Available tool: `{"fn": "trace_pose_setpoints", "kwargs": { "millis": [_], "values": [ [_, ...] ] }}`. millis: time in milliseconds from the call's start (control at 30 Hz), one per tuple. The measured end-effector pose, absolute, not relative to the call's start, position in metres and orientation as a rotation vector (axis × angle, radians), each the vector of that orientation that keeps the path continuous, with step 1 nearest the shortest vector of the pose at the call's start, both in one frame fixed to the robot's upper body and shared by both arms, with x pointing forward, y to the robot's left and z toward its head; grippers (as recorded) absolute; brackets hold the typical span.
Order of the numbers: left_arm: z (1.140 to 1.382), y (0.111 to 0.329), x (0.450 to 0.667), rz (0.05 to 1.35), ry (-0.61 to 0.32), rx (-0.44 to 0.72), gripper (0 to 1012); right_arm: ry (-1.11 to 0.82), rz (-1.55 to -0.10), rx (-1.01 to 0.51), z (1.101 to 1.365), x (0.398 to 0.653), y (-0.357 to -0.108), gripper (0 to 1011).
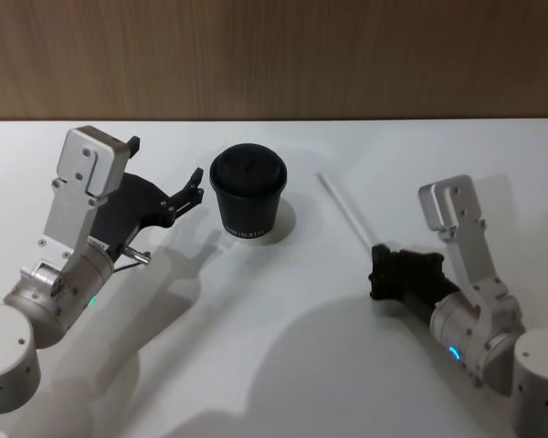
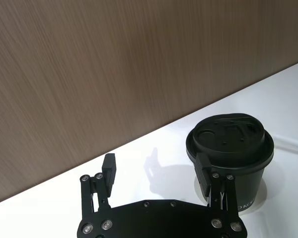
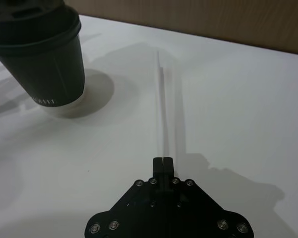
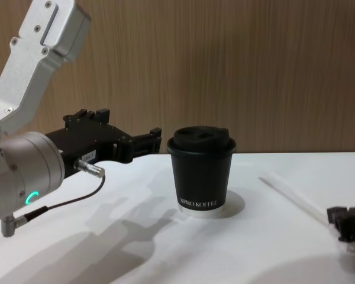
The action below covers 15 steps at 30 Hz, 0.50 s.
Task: Pick up the straw with one hand, pass it to the other hand, and insert it into the cup.
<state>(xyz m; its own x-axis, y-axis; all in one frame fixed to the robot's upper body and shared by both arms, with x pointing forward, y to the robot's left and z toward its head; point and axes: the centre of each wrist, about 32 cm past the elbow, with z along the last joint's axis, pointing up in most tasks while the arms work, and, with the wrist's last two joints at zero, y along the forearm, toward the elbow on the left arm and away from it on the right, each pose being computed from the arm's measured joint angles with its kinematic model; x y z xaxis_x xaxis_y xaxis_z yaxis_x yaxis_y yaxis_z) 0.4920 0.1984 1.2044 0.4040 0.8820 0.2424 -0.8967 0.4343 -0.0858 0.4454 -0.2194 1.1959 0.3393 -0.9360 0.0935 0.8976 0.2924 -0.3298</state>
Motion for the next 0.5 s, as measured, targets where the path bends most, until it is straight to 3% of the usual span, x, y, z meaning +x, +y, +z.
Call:
{"fn": "trace_pose_setpoints", "kwargs": {
  "millis": [500],
  "values": [
    [1.204,0.198,0.492,1.124,-0.268,0.061,1001,-0.027,-1.269,-0.223,1.217,0.455,-0.232,3]
  ]
}}
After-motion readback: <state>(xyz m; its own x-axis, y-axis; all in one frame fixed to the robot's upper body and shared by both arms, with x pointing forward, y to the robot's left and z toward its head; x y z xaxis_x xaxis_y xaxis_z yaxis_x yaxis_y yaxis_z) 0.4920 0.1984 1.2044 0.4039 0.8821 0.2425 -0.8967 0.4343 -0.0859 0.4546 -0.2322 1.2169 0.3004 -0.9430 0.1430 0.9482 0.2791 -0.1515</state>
